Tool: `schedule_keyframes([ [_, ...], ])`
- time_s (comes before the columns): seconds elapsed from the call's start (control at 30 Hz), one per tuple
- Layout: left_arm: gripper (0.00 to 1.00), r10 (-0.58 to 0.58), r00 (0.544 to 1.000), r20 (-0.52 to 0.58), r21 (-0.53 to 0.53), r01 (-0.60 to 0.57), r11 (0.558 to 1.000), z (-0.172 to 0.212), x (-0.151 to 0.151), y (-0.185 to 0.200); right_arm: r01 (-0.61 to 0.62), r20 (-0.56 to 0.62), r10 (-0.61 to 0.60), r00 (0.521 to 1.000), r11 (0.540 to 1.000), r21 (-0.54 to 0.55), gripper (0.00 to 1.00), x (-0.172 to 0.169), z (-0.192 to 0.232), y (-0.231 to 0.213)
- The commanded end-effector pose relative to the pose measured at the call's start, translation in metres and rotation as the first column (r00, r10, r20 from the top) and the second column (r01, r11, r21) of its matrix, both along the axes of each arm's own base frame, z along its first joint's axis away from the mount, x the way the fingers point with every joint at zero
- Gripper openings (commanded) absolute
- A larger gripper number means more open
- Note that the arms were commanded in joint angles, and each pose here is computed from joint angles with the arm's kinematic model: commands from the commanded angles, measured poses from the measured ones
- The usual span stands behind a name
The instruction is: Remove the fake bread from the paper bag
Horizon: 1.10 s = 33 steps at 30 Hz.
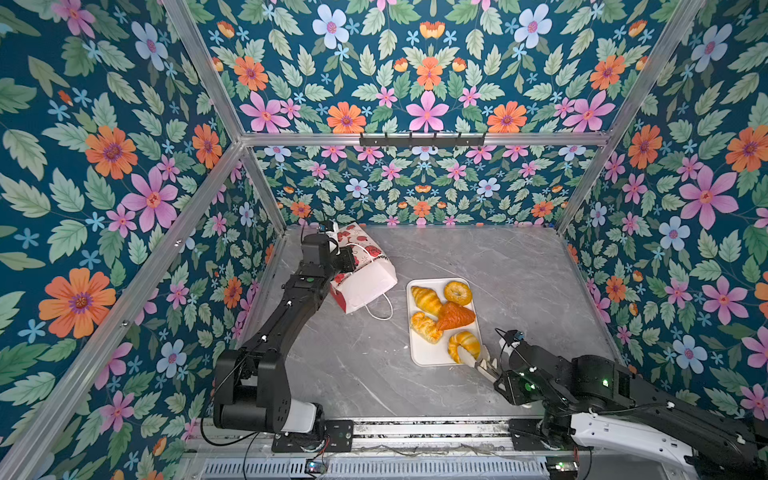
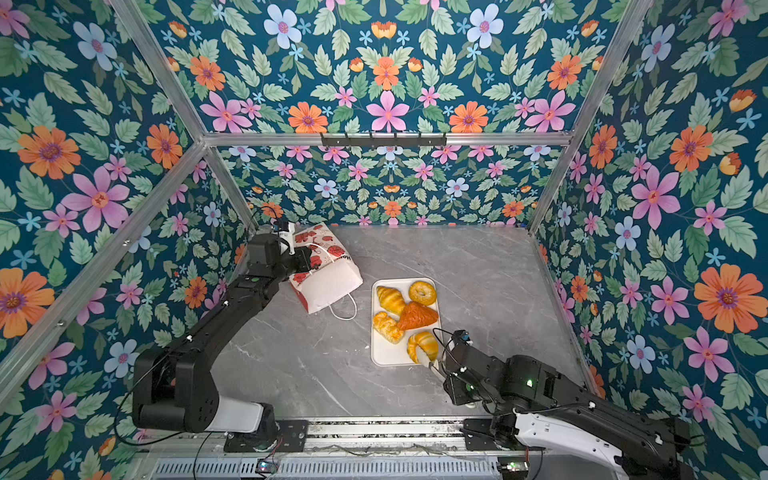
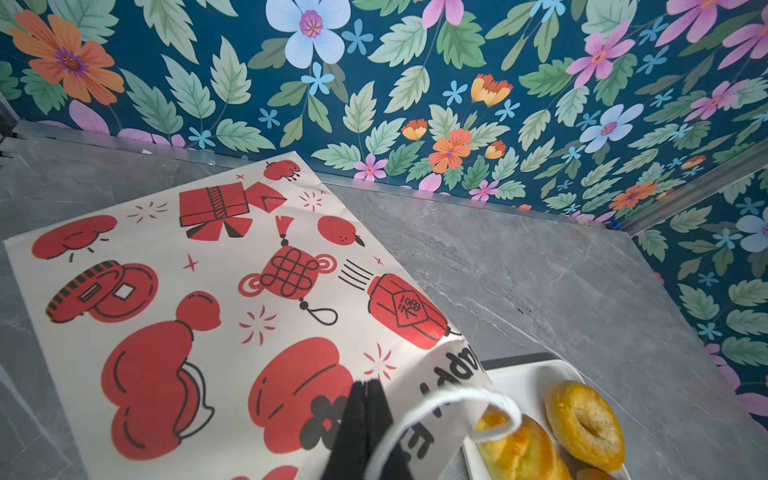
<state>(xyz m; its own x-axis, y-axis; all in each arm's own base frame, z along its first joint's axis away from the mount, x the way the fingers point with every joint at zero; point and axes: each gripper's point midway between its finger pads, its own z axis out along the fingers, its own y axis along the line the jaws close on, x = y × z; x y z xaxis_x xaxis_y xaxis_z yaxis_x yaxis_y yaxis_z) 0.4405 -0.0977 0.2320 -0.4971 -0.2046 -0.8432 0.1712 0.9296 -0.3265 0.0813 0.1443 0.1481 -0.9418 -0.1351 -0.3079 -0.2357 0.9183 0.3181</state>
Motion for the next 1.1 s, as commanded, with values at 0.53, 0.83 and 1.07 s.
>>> schedule_keyframes([
  [0.53,0.0,-0.007,1.0,0.028,-0.006,0.007,1.0,0.006,0.003,-0.001,0.049,0.069,-0.049,0.996,0.999,0.0,0.44,0.01,0.013,-0.01],
  [0.83,0.0,-0.01,1.0,0.026,-0.01,0.01,1.0,0.005,0.002,-0.002,0.017,0.112,-0.019,0.994,1.0,0.025,0.43,0.017,0.014,0.0],
  [1.07,0.0,-0.012,0.999,0.03,-0.011,0.012,1.0,0.007,0.002,-0.003,-0.05,0.131,0.048,0.99,0.999,0.017,0.41,0.028,0.01,0.025],
])
